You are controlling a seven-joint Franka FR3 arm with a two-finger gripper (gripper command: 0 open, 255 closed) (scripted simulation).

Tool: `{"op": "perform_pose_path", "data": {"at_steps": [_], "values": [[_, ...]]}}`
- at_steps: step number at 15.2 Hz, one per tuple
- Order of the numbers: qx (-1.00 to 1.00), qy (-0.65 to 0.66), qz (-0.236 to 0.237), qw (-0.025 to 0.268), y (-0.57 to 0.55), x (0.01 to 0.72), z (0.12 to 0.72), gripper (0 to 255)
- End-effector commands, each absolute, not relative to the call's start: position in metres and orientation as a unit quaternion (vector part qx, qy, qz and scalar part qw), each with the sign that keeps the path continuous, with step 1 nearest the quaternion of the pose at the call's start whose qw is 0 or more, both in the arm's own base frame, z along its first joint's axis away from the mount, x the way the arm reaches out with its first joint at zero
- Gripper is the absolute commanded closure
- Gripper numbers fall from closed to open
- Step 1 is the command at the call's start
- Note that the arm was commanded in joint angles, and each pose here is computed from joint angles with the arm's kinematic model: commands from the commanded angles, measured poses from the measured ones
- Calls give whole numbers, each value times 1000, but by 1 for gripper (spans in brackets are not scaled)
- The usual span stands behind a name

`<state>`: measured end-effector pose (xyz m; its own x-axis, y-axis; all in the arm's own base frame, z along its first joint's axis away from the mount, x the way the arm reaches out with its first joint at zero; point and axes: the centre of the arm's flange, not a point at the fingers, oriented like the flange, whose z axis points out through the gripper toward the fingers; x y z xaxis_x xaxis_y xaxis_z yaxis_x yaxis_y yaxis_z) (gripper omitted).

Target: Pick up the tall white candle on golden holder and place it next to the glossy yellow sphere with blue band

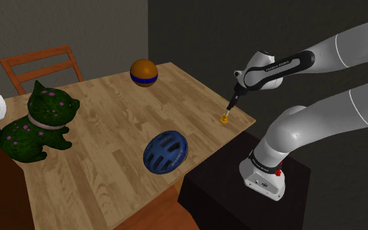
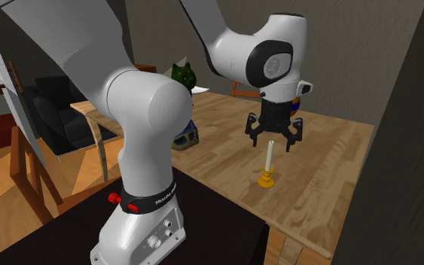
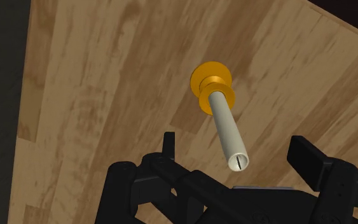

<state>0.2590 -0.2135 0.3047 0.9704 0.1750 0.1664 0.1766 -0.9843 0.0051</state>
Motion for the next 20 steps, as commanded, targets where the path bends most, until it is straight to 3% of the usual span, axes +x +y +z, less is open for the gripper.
{"op": "perform_pose_path", "data": {"at_steps": [1,4,5,14,20], "values": [[-993,-89,-84,5,-213,259,304,0],[-993,-89,-83,5,-213,259,304,0],[-993,-89,-83,5,-213,259,304,255],[-993,-89,-84,5,-213,259,304,255],[-993,-89,-84,5,-213,259,336,255]]}}
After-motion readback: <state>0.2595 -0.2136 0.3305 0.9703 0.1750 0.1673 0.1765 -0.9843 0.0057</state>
